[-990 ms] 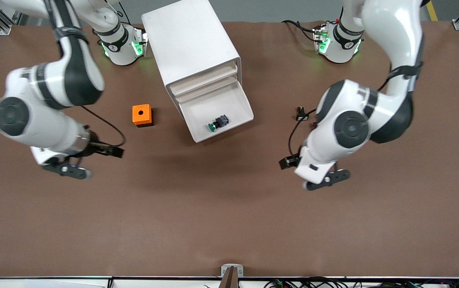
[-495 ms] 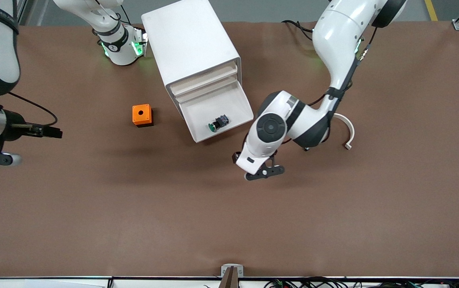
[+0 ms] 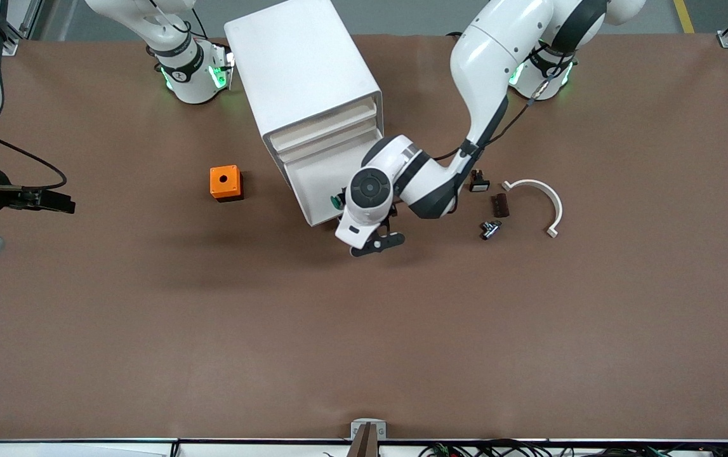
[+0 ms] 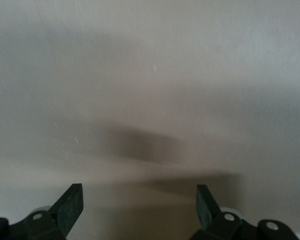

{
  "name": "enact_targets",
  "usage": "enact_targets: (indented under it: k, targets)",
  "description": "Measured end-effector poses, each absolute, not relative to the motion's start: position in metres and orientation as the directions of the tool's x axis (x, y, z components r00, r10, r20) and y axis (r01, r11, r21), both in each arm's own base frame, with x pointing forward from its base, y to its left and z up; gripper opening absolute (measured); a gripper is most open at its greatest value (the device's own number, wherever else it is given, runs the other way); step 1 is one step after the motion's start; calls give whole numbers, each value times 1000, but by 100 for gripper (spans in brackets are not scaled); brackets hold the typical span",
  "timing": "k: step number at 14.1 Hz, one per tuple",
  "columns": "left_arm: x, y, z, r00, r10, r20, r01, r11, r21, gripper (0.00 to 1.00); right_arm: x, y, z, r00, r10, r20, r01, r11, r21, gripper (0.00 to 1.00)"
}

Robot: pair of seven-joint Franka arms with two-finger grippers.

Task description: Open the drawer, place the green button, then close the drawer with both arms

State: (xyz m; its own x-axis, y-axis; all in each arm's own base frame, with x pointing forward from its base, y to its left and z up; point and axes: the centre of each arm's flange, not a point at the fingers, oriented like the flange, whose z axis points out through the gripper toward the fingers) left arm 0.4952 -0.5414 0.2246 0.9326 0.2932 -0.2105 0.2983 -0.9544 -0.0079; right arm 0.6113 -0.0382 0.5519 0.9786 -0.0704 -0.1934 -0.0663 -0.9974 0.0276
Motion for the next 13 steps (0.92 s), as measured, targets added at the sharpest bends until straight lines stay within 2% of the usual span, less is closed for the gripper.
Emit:
enact_targets:
  k: [7,13]
  targets:
    - [432,-576,205,838,405,-367,417,-908,-49,100,615,-35,554,986,-39,-165,-37,-999,18,100]
    - [383,-603,203,790,444,-423,447,-889,-97,100,613,-38,575,988,-45,-149,-44,-999,13,100]
